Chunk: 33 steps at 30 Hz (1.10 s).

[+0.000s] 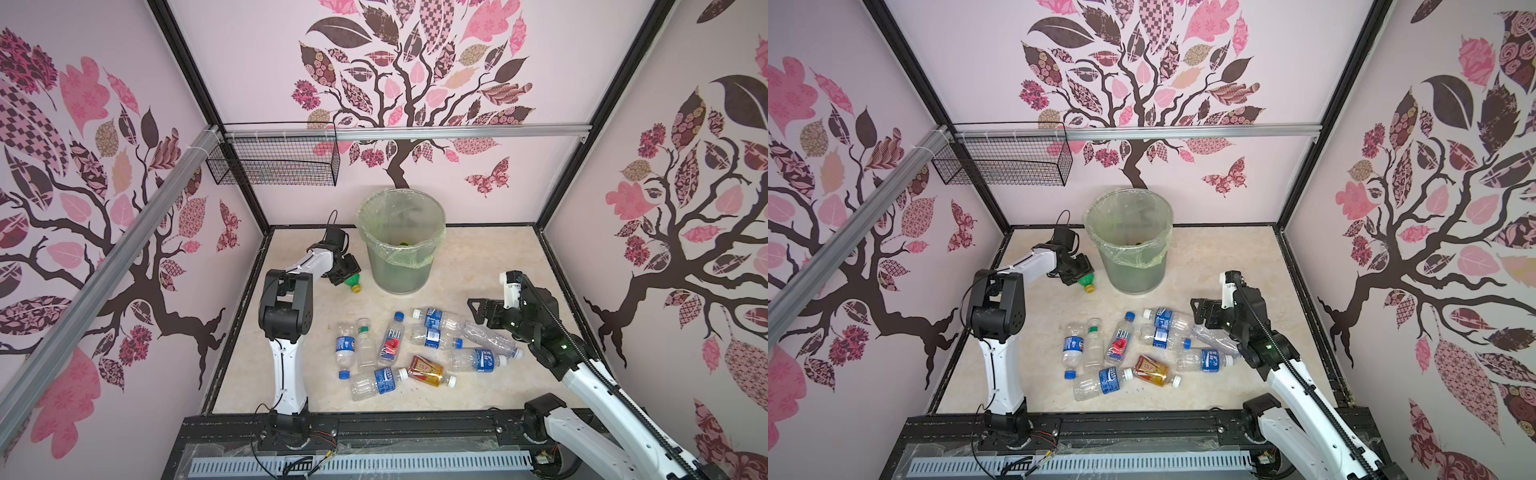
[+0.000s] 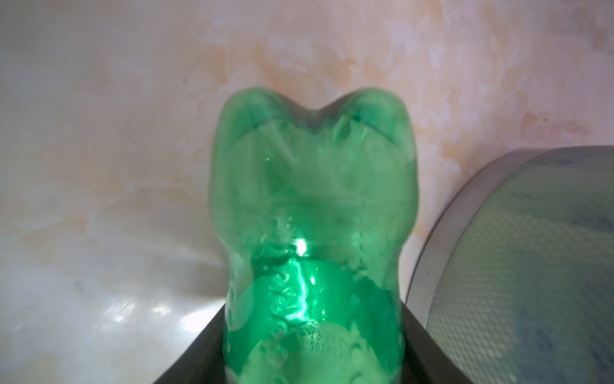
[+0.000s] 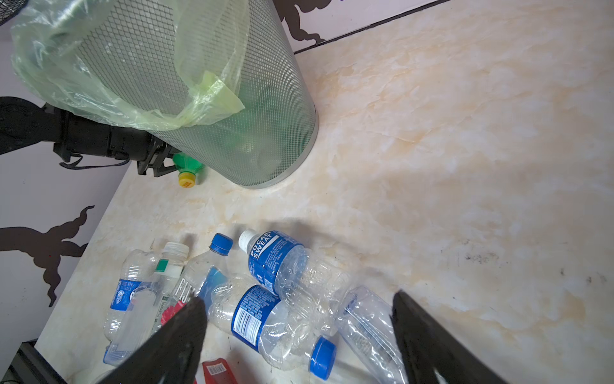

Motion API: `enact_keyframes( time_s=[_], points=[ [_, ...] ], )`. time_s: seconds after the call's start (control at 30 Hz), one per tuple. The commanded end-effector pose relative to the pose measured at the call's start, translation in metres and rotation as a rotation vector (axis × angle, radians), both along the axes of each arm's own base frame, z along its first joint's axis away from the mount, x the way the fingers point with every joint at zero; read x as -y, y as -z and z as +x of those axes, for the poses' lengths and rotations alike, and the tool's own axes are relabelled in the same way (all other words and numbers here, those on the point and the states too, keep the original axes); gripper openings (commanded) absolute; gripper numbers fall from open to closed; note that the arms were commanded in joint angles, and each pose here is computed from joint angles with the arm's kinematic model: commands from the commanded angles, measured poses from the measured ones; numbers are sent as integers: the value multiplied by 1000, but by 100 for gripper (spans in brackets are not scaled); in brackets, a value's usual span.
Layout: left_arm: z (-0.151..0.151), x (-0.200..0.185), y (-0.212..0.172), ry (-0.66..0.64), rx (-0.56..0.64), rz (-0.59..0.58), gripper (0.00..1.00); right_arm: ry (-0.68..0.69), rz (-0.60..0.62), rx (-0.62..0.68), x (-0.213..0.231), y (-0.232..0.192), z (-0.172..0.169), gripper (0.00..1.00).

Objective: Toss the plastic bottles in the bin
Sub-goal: 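Close the left gripper on the bottom end of the green bottle, then lift the green bottle over the bin and open the left gripper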

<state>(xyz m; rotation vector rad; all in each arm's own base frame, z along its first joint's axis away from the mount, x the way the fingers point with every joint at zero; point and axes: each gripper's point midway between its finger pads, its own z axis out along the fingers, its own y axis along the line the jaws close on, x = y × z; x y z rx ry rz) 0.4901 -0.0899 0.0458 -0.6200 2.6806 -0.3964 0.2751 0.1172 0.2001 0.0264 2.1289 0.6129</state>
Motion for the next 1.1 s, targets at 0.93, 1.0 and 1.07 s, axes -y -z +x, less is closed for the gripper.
enact_keyframes(
  time_s=[0.93,1.0,1.07],
  points=[
    [-156,-42,-231,201,603,185,56,-56,42,18,-11,-14,-1,89],
    [-168,-45,-240,208,642,208,56,-62,51,19,-12,-15,-1,89],
    [-182,-45,-252,221,698,223,56,-64,60,19,-13,-16,-1,89]
  ],
)
